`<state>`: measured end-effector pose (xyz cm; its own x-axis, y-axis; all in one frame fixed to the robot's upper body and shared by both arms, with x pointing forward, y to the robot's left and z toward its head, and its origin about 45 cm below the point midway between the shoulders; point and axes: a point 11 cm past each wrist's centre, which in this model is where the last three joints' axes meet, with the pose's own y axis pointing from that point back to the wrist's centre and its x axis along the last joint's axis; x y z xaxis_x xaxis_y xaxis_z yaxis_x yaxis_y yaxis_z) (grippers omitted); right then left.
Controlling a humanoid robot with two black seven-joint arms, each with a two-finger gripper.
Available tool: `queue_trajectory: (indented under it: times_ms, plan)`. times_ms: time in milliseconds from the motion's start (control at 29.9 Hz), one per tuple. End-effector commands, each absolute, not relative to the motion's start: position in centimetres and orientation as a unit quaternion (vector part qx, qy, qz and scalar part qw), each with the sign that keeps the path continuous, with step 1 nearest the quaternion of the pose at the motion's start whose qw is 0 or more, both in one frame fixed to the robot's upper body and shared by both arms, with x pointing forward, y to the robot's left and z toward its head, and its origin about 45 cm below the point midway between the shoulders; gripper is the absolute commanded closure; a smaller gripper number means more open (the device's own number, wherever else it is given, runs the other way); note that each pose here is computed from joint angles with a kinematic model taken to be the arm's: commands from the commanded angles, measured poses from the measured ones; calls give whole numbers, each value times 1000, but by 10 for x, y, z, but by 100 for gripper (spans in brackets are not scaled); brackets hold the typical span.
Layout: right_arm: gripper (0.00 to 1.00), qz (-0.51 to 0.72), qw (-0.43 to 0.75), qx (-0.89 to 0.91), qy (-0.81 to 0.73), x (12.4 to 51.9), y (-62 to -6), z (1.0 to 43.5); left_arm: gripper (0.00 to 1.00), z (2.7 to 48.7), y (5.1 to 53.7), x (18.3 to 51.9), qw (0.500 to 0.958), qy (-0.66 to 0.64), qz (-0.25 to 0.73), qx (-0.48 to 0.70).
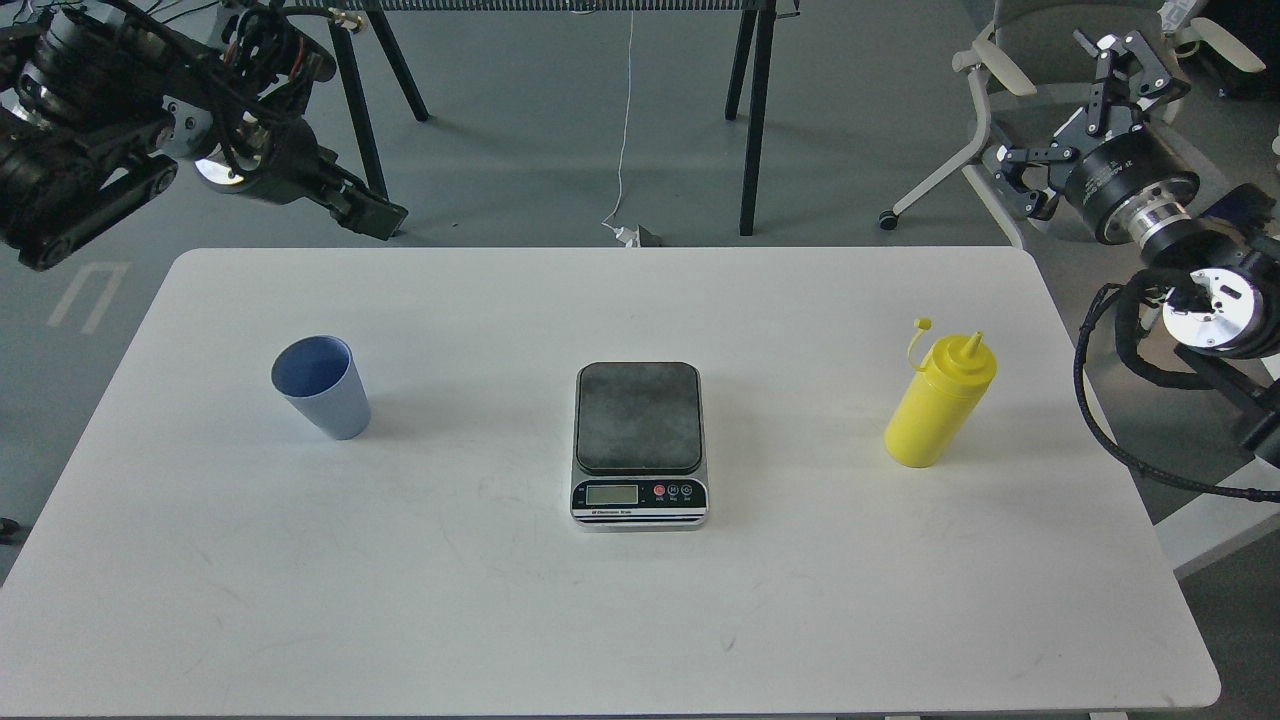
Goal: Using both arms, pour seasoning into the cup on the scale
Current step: 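Lower the left gripper onto the blue cup rim and grasp it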
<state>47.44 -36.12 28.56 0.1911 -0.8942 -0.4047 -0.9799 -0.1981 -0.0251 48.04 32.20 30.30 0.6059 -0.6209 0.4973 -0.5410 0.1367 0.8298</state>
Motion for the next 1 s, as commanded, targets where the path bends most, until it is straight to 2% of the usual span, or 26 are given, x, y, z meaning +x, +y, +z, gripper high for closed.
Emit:
queue_trajectory:
  times_ms: [0,201,502,669,970]
  plan:
    - [1,156,140,-759,617,474,-360,282,0,288,338,473,591,-425,-66,682]
    - [1,159,138,-758,617,473,-359,279,0,270,351,463,572,-407,-106,705]
    - [1,160,138,-758,617,472,-359,278,0,256,353,457,573,-398,-120,707]
    - [1,160,137,-758,617,472,-359,277,0,242,338,458,575,-401,-135,700]
    - [1,163,135,-757,619,471,-360,273,0,219,356,453,573,-376,-133,716]
